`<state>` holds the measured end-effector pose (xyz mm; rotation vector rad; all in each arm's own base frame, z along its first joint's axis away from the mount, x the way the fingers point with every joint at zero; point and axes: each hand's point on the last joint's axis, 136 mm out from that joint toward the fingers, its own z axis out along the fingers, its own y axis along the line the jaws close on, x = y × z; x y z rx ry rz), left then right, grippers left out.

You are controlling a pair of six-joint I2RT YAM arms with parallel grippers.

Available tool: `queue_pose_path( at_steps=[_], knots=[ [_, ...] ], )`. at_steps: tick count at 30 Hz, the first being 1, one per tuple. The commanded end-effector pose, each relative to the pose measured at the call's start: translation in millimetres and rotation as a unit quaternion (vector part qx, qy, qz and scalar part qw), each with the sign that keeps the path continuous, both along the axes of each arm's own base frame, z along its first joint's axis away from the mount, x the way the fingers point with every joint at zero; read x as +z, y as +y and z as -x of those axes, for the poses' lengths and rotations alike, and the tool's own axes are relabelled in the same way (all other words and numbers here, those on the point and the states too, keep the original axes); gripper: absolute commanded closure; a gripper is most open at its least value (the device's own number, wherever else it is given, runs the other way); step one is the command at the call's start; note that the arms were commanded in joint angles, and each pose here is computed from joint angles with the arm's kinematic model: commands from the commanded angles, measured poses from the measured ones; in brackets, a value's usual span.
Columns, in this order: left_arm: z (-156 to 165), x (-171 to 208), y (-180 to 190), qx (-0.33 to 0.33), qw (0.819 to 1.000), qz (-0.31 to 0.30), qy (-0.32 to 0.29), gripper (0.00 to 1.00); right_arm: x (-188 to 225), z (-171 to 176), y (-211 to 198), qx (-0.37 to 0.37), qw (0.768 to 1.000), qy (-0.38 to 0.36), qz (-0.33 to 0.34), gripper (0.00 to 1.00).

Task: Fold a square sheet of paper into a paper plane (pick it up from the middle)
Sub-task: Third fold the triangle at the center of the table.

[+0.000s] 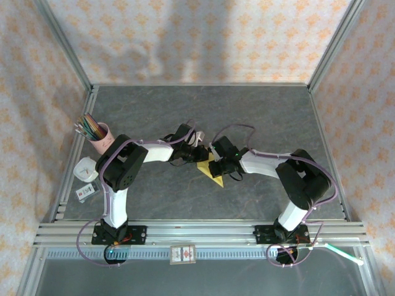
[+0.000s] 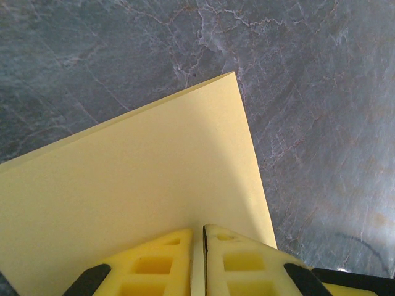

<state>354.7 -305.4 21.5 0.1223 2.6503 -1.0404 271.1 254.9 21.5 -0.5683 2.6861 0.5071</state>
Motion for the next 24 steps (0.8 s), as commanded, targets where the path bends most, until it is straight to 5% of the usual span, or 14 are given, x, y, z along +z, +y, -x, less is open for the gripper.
queue_pose_path(
  at_steps=[1, 24],
  knots=[
    [15.7, -39.3, 15.6, 0.002, 0.998, -0.054, 0.044, 0.84, 9.0, -5.7, -0.6, -0.006, 1.000, -0.015, -0.006, 0.92],
    [14.9, -39.5, 17.0, 0.005, 0.997, -0.056, 0.044, 0.84, 8.1, -0.5, -6.3, -0.010, 1.000, -0.008, -0.006, 0.92]
  ],
)
